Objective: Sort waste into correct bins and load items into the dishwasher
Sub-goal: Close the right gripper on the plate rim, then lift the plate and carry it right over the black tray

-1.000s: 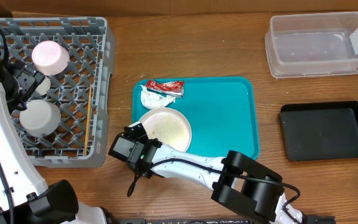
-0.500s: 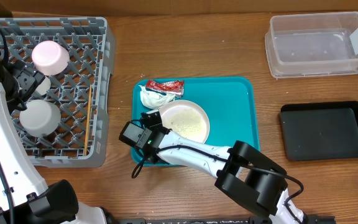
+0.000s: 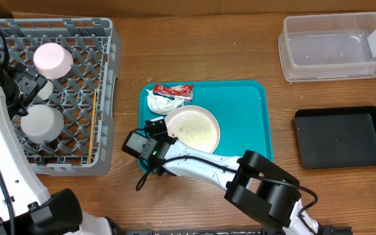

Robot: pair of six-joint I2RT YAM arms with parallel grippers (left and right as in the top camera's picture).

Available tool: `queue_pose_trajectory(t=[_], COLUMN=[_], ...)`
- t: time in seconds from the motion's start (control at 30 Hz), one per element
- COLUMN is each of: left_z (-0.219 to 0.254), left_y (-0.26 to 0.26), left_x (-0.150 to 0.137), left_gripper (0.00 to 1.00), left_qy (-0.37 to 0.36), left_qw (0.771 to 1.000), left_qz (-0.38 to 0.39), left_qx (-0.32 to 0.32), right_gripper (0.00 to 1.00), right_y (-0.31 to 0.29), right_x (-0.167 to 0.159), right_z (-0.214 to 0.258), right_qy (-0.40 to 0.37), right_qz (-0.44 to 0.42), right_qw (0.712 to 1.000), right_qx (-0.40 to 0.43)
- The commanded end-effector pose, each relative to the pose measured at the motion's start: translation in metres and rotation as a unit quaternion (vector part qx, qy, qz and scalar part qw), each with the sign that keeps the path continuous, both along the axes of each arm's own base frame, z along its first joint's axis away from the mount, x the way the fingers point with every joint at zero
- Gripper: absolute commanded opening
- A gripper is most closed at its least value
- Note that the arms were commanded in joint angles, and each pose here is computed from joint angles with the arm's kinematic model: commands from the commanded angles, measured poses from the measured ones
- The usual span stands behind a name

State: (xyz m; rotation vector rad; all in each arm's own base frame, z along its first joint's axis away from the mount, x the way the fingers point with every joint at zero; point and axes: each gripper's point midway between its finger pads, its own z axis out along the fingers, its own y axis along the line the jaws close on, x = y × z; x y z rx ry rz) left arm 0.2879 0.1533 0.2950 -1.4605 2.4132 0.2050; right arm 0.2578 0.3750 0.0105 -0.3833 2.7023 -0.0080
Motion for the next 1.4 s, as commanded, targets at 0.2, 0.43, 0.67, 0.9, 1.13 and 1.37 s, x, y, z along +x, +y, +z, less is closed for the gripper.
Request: queue_pose_trajectory(t=[0.2,0.43,0.67,0.9,1.13,1.37], left_z=[-0.002,-0.003,-0.003,-0.003,-0.003,-0.003], left_y=[0.001,0.002,0.002,0.002,0.002,0.002], left_x=[0.001,0.001,0.002,0.002,0.002,0.002], left_gripper=[1.0,1.0,1.0,1.0,1.0,1.0], left_qy=[0.007,0.008,0.009,0.009,0.009,0.009], left_qw=[1.0,1.0,1.0,1.0,1.0,1.0], left_qz=[-0.008,-0.008,-0.008,-0.008,-0.008,-0.008], left_qx=[0.001,0.001,0.001,0.001,0.001,0.001], right_gripper=[0.04,0.04,0.04,0.04,0.04,0.04], right_y=[0.001,-0.006,-0.012,-0.059,-0.107,-0.151], right_x=[-0.002,-0.001,0.006,0.021,0.035,0.059], right_z=[-0.001,-0.002,0.023,0.035,0.043,0.05], right_qy=[-0.002,-0.006,0.003,-0.009,-0.013,0.0], right_qz=[0.003,0.003,0.071,0.046,-0.029,-0.101], right_qw=[1.0,1.0,0.995,0.985,0.975,0.967], right_qx=[0.0,-0.019,-0.073,-0.165,-0.22,-0.232])
